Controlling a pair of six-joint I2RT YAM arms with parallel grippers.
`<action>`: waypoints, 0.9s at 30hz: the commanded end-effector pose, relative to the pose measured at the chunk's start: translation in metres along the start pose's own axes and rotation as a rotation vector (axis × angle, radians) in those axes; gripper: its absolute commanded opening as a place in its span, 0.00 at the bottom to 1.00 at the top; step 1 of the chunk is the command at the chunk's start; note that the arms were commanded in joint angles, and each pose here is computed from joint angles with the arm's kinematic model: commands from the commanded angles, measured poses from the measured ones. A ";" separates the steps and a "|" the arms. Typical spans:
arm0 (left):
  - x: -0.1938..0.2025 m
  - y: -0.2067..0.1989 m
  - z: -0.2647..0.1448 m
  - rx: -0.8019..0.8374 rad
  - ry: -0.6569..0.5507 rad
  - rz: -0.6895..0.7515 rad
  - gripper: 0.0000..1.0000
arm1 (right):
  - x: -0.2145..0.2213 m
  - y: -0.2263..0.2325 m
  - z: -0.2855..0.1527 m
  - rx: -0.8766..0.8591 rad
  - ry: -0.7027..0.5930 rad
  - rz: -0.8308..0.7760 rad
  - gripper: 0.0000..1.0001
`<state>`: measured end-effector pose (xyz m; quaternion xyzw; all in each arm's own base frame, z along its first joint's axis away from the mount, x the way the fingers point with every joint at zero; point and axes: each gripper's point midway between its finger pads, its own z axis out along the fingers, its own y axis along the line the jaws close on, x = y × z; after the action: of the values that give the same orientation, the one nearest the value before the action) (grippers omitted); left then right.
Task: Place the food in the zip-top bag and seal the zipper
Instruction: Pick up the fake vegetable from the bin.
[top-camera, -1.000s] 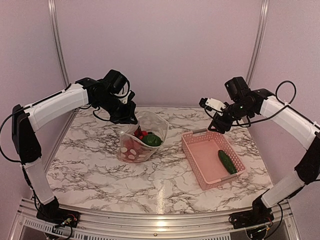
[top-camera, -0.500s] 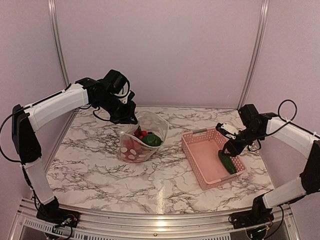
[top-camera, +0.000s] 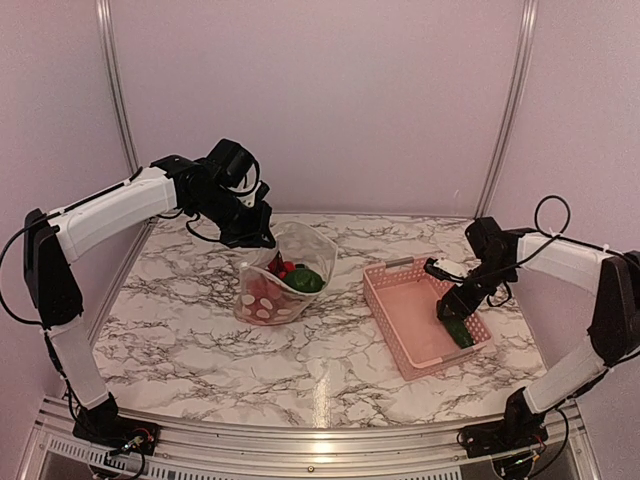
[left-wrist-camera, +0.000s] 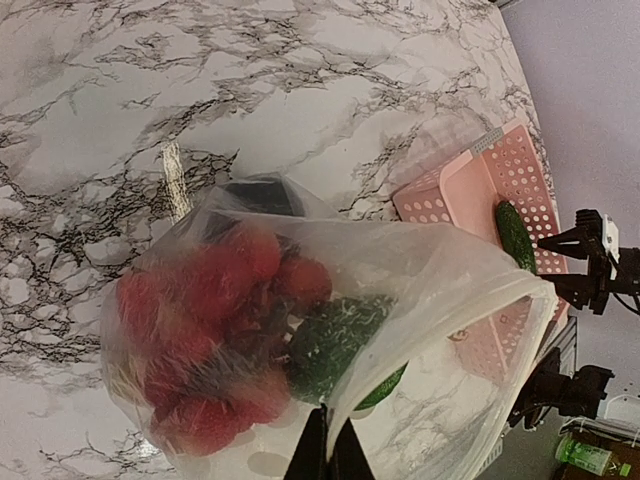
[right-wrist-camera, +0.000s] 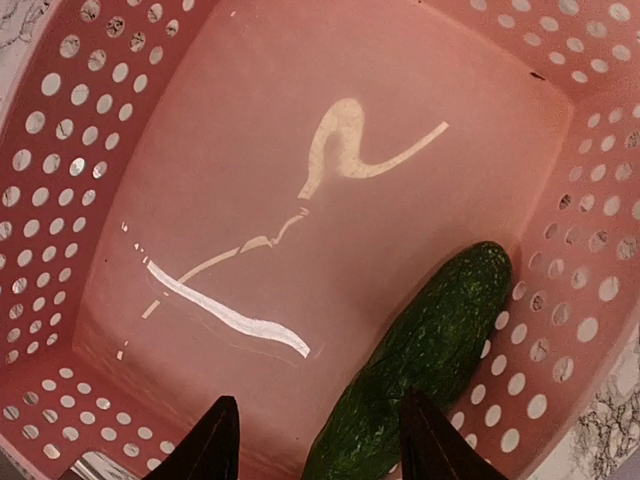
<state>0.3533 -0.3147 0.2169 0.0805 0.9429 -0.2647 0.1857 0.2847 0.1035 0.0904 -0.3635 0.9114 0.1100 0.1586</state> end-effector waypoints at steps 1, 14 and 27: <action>0.002 0.008 0.003 -0.016 0.004 -0.009 0.00 | 0.004 -0.002 0.009 -0.020 0.018 -0.003 0.53; -0.003 0.011 0.007 -0.032 -0.013 -0.018 0.00 | 0.017 -0.030 0.026 0.110 0.087 0.056 0.60; -0.015 0.015 -0.011 -0.060 -0.125 -0.007 0.00 | 0.023 -0.028 0.043 0.071 0.120 0.054 0.58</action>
<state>0.3634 -0.3056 0.2097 0.0640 0.9437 -0.2417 0.2166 0.3016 0.0879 0.0566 -0.3455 0.9258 0.0623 0.1400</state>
